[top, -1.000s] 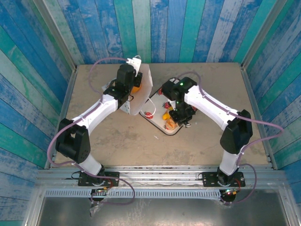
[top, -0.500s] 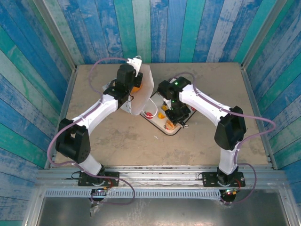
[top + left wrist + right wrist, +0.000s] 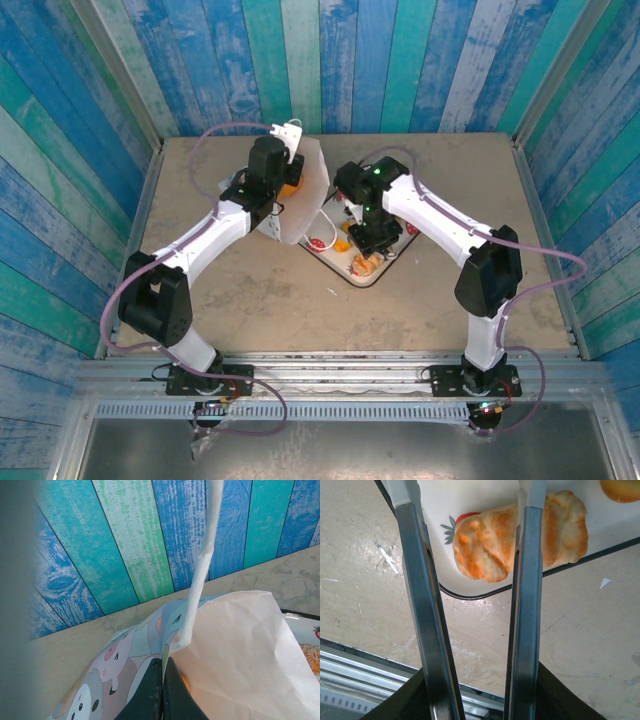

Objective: Take the fake bread out of the paper bag

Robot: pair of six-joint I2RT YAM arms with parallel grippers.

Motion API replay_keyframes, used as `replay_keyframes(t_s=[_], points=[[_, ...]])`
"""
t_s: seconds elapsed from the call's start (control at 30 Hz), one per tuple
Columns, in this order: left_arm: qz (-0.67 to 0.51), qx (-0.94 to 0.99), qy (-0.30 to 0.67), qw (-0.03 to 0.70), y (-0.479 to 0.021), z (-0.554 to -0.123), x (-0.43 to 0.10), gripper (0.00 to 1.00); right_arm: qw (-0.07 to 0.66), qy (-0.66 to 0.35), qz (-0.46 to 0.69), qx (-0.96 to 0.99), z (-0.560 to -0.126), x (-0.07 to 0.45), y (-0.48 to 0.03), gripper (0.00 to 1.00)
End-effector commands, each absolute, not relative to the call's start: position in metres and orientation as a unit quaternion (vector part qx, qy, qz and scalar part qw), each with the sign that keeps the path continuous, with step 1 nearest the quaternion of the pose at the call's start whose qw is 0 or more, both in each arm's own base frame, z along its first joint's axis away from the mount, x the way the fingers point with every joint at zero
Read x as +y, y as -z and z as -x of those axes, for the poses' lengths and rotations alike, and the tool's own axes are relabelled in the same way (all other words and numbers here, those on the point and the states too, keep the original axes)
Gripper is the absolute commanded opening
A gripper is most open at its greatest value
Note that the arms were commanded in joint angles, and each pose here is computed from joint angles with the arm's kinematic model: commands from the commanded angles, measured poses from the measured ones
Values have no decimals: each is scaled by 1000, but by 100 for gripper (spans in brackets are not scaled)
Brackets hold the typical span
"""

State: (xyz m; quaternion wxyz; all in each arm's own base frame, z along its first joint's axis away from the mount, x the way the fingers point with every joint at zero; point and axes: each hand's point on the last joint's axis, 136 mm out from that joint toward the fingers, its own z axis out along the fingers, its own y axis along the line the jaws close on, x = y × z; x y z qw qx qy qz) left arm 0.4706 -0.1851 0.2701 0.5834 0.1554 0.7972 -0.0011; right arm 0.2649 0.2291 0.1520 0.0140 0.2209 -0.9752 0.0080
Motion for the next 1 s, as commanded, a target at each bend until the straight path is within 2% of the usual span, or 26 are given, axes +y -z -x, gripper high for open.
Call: replay_keyframes(t_s=[0.0,0.4,0.97], points=[[-154,781,13,605,-298,-459,-183,0,-9,-1,-213,-977,-272,226,-167,44],[-152,782,10,604,-296,-458,-181,0,-63,79,-181,-978,-283,226,-199,36],[-170,778,10,605,-296,-455,-183,0,-141,165,-161,-963,-267,223,-271,37]])
